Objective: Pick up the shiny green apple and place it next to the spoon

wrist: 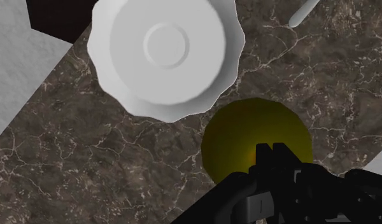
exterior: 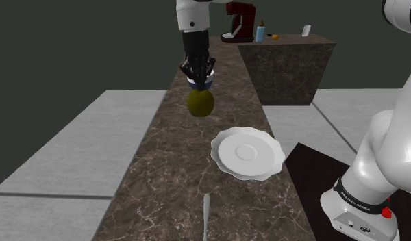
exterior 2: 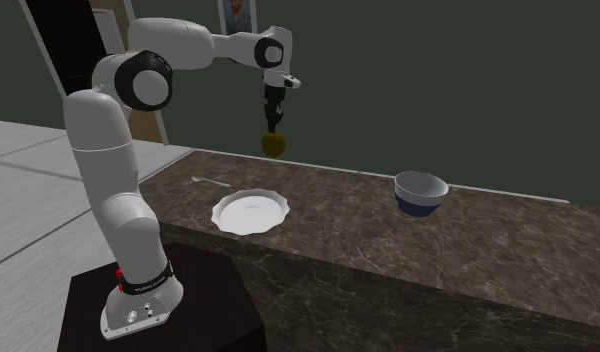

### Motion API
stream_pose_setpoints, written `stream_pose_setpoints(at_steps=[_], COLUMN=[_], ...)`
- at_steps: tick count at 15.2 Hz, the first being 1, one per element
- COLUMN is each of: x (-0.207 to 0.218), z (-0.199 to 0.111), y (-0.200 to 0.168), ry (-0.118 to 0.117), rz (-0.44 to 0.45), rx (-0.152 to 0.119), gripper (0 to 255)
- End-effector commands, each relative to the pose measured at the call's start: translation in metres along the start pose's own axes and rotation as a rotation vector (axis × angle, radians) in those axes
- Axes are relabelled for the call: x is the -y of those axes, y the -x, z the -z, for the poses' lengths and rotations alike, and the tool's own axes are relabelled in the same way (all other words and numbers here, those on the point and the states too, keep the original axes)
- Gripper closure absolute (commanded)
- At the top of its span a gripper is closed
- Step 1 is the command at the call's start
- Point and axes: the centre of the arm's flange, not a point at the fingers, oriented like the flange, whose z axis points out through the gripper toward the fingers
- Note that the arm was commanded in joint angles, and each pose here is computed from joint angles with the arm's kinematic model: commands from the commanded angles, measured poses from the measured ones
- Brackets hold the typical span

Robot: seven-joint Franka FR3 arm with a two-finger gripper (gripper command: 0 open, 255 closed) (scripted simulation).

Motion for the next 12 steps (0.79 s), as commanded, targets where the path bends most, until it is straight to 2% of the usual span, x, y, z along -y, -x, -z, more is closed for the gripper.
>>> stream_pose_setpoints(at_steps=[1, 12], x=[0.024, 0.157], z=[0.000, -0.013], y=[0.012, 0.068], ry=[0.000, 0.000], rz=[-0.001, -0.001], rx=[0.000, 0.000], gripper=[255, 255])
